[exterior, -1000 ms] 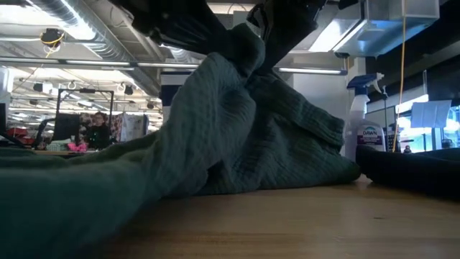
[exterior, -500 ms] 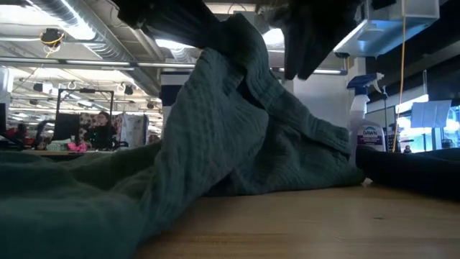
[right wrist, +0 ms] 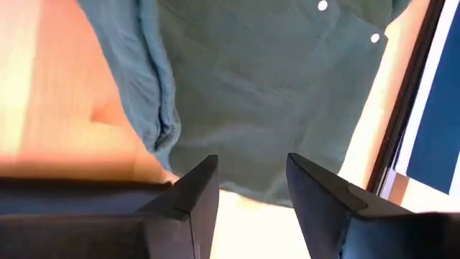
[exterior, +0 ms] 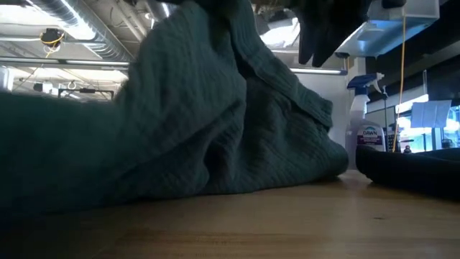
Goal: Fold Laundry from Bin
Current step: Fold the green polo shirt
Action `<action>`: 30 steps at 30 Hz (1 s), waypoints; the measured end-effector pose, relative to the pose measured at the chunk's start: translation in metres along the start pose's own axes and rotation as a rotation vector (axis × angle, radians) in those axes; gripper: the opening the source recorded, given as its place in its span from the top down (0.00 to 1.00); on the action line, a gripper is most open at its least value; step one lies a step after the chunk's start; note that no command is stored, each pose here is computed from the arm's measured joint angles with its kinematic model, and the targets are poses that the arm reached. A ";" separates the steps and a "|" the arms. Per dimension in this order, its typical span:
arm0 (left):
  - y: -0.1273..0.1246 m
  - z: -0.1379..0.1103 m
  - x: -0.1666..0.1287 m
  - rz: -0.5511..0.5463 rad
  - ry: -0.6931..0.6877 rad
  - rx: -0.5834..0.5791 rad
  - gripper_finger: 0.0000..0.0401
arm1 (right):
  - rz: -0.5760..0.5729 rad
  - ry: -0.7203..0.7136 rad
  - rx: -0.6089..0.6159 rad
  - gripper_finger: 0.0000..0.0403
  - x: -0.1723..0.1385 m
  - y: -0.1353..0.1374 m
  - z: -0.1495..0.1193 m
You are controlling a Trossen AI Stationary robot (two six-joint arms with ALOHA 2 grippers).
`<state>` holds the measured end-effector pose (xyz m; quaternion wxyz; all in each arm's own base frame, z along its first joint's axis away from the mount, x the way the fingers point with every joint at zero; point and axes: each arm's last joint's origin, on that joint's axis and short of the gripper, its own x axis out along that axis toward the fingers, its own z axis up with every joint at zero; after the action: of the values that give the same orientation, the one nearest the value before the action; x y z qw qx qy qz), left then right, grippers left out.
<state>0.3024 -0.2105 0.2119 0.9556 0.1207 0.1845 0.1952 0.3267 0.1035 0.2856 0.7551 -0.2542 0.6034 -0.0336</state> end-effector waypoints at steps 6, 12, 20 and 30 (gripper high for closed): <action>-0.003 0.000 -0.008 0.001 -0.011 0.010 1.00 | 0.102 -0.247 0.043 0.60 0.020 -0.002 -0.001; -0.003 -0.001 -0.009 -0.002 -0.005 0.017 1.00 | 0.033 -0.299 0.073 0.60 0.031 0.002 -0.044; -0.003 -0.002 -0.009 0.004 -0.002 0.023 1.00 | -0.093 -0.251 0.106 0.60 0.071 -0.020 -0.123; -0.003 -0.002 -0.009 0.013 -0.004 0.022 1.00 | 0.017 -0.170 0.055 0.60 0.129 -0.043 -0.173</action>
<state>0.2947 -0.2163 0.2121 0.9533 0.1329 0.1839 0.1993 0.2123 -0.0395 0.1638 0.8106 -0.2301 0.5380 -0.0221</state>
